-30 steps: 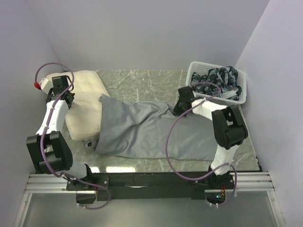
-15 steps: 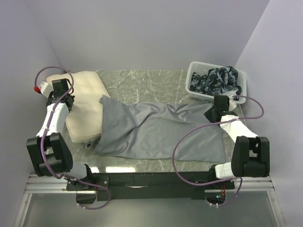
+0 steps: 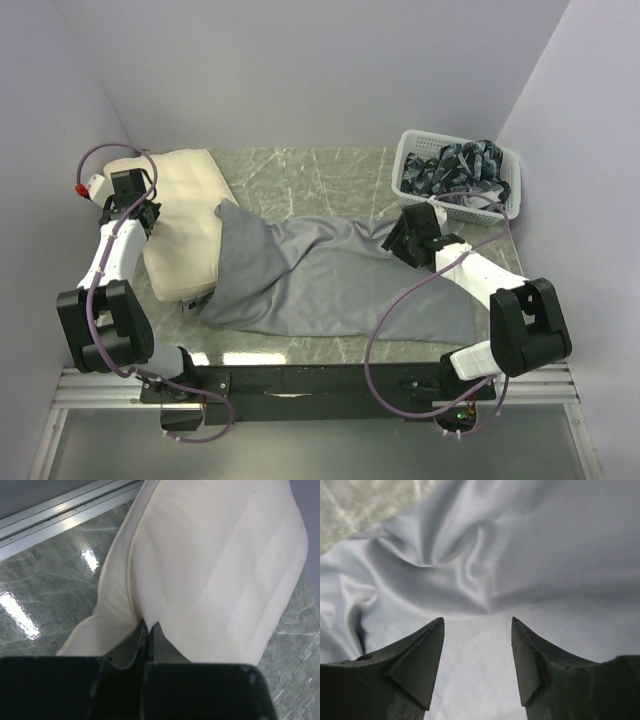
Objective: Put the pillow into the pillowcase
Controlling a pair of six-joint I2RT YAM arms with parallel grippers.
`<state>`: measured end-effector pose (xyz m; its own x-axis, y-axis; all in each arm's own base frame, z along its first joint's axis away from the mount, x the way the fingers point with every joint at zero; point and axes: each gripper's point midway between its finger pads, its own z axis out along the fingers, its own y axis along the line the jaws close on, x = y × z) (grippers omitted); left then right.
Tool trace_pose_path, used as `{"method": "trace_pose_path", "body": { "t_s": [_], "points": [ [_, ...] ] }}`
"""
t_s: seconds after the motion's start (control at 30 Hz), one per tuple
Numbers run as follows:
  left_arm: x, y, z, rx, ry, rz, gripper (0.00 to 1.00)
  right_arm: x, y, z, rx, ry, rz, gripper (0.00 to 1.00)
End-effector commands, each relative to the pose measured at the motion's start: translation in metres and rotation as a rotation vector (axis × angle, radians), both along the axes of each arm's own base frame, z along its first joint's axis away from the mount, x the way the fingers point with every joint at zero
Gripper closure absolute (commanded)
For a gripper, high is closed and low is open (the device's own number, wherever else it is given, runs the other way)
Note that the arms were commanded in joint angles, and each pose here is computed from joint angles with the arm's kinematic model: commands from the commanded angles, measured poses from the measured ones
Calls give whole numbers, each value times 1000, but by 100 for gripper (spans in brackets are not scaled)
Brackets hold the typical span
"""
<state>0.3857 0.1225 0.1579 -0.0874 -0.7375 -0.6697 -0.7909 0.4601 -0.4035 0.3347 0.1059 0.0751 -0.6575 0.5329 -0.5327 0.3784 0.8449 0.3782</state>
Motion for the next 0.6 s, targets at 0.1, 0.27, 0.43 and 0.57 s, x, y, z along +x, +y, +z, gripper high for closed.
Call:
{"method": "trace_pose_path", "body": {
  "t_s": [0.1,0.27,0.43,0.57],
  "points": [
    [16,-6,23,-14,-110,-26,99,8,0,-11,118,-42,-173,33],
    [16,-5,26,-9,-114,-26,99,15,-4,-15,155,-26,-264,39],
    [17,-7,23,-18,-112,-31,99,17,-12,-21,148,-4,-305,45],
    [17,-7,23,-22,-116,-30,99,10,-15,-28,164,1,-328,44]
  ]
}}
